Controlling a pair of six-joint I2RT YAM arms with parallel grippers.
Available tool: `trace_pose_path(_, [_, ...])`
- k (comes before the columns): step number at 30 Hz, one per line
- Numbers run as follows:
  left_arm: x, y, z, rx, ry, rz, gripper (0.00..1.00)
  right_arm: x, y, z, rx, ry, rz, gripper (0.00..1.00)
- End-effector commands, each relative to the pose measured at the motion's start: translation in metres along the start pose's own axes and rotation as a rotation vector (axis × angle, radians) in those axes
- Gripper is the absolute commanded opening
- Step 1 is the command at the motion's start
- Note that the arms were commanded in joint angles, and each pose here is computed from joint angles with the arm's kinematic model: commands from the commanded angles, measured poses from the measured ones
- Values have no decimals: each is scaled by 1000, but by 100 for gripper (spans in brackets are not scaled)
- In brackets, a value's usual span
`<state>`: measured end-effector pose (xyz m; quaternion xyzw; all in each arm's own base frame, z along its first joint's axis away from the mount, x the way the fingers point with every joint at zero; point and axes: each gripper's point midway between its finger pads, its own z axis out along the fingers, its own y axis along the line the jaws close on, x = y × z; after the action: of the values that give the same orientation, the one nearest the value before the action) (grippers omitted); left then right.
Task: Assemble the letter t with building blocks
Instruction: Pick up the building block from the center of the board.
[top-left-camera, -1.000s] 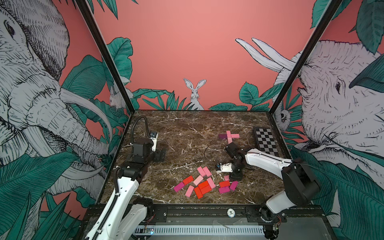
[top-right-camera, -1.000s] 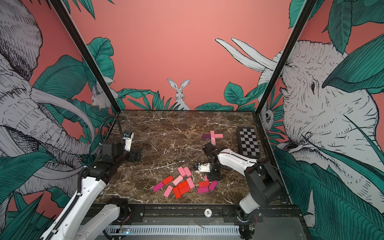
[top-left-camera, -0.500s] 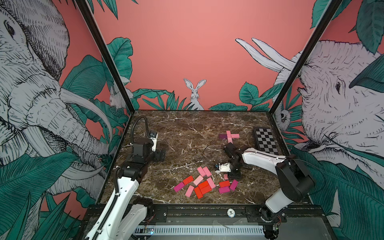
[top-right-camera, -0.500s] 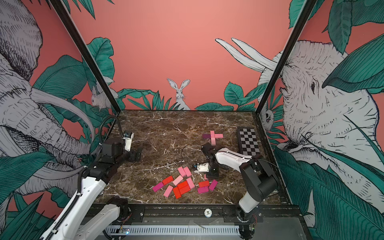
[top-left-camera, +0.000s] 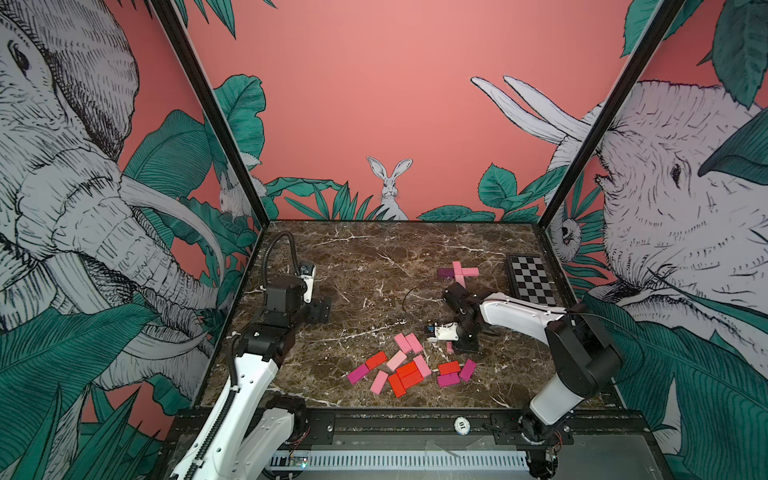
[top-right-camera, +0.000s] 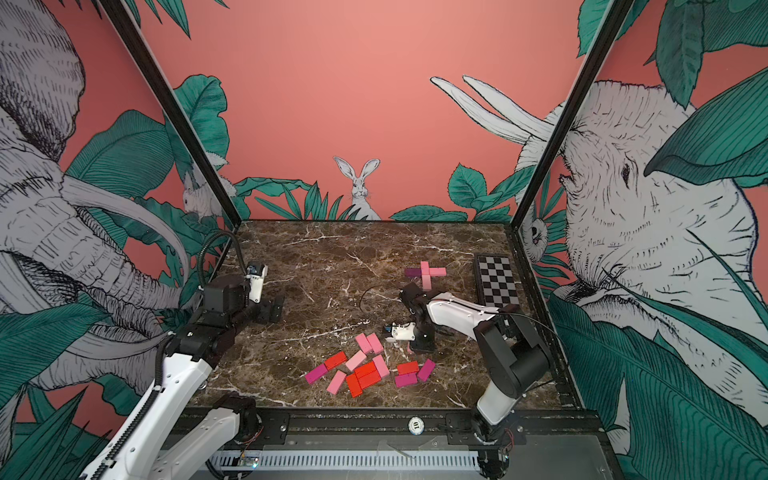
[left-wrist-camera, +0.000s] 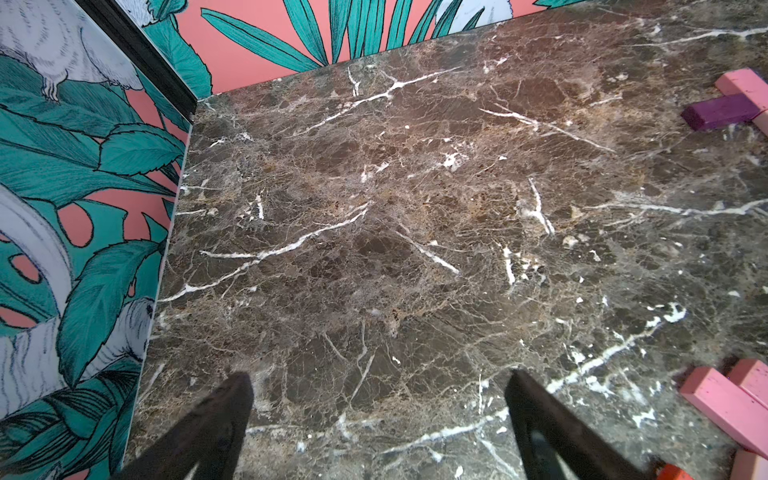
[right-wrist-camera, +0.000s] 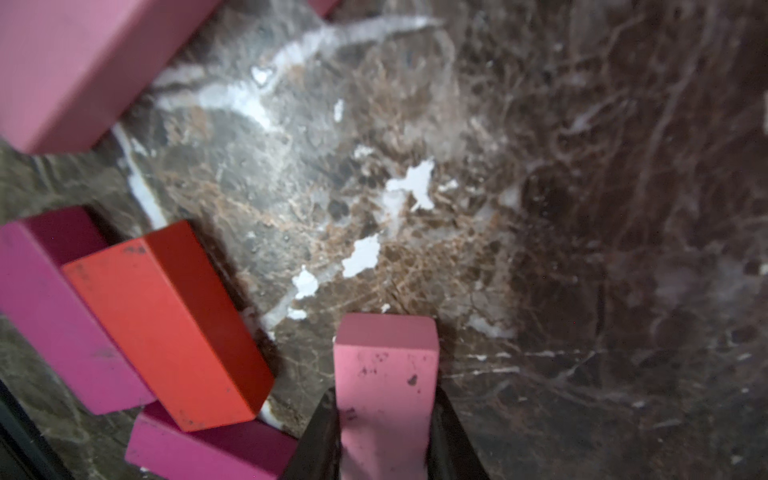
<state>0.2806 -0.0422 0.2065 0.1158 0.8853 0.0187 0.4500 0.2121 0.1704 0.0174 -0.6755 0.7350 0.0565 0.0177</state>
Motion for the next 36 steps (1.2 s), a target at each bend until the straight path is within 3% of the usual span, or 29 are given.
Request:
trace_pose_path(1, [2,1,-2,-5,2,-2,97,-10,-9,-4,12,-49,109,25])
trace_pose_path(11, [1,1,-2,-3,1,-2,97,-6,-83,-46,179,-87,606,22])
trace_pose_path(22, [1,0,-2,0,-2,-3,97,25,-109,-62,238,-19,1117,20])
trace_pose_path(36, [-2,-2,-4,13,-15,-6,97,26,-132,-47,255,-5,1347,24])
